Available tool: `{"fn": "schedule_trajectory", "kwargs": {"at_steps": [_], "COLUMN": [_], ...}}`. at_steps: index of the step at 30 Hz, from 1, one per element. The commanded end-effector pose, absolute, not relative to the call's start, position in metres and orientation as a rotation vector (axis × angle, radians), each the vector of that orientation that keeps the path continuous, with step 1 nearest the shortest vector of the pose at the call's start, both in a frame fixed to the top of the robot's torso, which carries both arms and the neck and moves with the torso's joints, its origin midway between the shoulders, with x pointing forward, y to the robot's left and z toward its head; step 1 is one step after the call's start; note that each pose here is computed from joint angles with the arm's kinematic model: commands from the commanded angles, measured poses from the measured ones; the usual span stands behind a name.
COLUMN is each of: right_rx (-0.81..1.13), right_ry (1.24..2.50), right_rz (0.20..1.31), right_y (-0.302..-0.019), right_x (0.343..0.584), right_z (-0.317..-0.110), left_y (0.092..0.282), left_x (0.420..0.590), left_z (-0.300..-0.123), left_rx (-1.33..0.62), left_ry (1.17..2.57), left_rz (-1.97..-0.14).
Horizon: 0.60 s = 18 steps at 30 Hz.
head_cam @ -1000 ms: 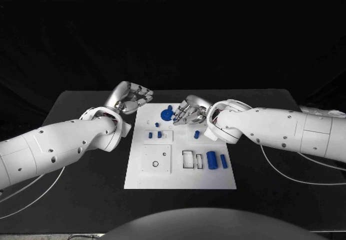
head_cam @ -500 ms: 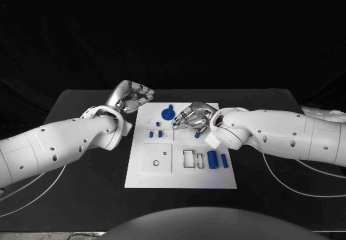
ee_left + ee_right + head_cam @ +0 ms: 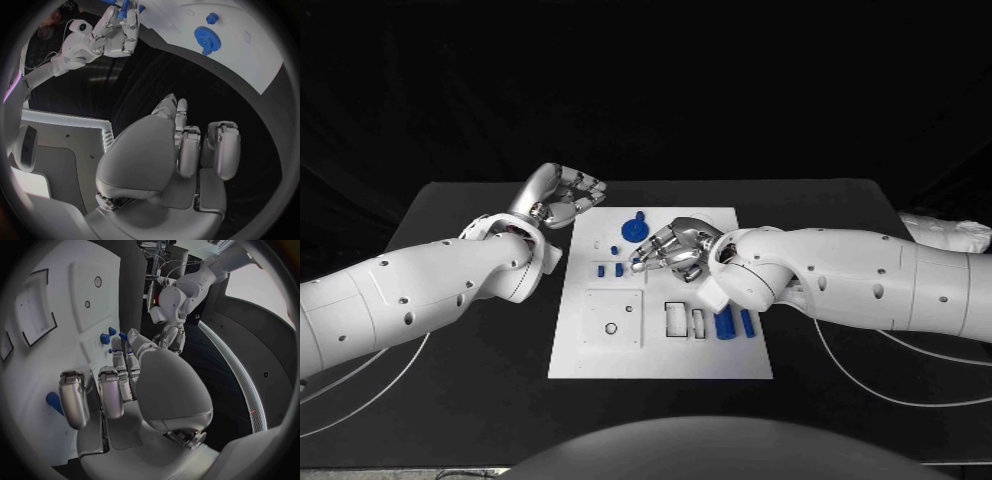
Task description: Assemble the parts on the task board
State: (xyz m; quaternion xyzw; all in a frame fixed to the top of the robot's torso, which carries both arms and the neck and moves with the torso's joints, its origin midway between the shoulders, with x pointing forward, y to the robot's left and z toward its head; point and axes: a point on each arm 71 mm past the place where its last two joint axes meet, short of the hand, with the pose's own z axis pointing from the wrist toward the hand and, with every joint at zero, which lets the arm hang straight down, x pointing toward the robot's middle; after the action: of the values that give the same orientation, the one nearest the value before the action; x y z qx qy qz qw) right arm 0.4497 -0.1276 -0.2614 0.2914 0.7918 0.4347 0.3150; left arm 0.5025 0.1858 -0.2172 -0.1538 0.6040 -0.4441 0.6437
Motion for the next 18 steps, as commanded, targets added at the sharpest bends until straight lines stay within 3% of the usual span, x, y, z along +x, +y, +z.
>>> {"fn": "schedule_trajectory", "kwargs": {"at_steps": [1,11,18], "right_rx": [0.774,0.831,0.726], "right_ry": [2.07,2.091,2.096], "right_rz": [1.146,1.151,1.123], "right_y": [-0.125,-0.117,-0.112], "right_x": [0.449,0.441,0.435], "right_z": [-0.261,-0.26,-0.257], "left_y": [0.183,0.183,0.182], "left_x": [0.502,0.502,0.502], "left_z": [-0.216,-0.216,-0.216], "left_rx": [-0.328,-0.327,-0.324], "left_ry": [1.38,1.38,1.38], "left_rz": [-1.026,-1.024,-1.027]}}
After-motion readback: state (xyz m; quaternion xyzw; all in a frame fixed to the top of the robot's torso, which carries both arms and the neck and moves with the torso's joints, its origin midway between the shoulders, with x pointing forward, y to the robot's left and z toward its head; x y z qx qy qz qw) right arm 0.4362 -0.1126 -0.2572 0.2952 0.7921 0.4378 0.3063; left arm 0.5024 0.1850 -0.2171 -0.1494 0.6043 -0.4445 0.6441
